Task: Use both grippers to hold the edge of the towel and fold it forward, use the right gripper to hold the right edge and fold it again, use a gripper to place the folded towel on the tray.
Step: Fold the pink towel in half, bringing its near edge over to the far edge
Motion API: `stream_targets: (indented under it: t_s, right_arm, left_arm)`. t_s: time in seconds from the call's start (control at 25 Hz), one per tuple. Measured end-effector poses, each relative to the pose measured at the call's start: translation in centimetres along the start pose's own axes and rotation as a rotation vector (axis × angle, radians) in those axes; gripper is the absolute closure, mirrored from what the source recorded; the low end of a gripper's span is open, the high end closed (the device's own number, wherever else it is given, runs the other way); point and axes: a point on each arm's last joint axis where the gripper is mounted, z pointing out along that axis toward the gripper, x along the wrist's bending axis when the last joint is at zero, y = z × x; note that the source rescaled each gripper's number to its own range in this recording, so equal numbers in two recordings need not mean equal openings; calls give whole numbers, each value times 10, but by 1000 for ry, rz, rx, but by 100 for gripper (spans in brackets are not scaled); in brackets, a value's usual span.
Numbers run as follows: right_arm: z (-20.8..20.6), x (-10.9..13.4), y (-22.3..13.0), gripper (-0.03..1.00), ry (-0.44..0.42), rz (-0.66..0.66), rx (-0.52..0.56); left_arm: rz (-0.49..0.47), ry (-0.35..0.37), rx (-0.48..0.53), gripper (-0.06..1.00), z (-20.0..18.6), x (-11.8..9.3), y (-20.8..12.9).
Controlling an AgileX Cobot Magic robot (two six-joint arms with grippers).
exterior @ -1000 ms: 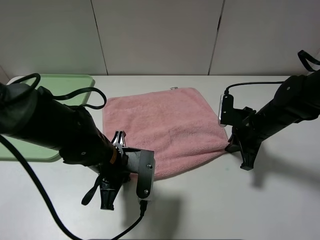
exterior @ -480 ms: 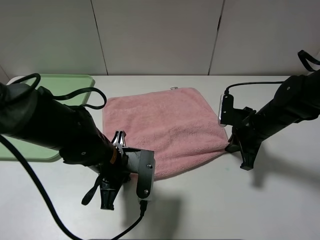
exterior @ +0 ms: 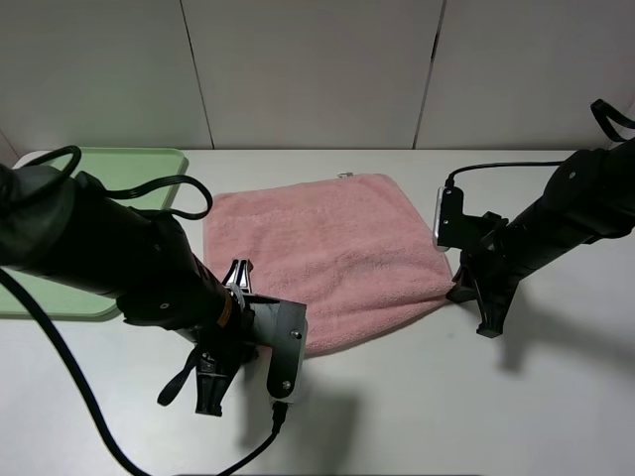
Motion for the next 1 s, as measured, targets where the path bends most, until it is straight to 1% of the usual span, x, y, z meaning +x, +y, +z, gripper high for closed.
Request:
stream_targets:
  t_s: [0.12,0.24,0.48,0.72,0.88,1.0]
  right_arm:
    - [0,0,0,97,0,5,0]
    - [-2,0,1,97,-6,18,-3]
    - [-15,3,4,97,18,24,-23]
    - [-33,4,8,97,19,52,-53]
    - [-45,6,12,97,21,46,-73]
    - [-55,6,14,97,5,40,-85]
  left_arm:
    - [-5,1,1,94,0,0,0]
    - [-47,-3,15,94,-1,3,1]
    - [-156,-18,81,94,-3,14,5]
    - [-196,-37,142,94,-4,19,6]
    - [-222,-26,150,94,-14,19,4]
    - [-238,17,123,94,-37,24,3]
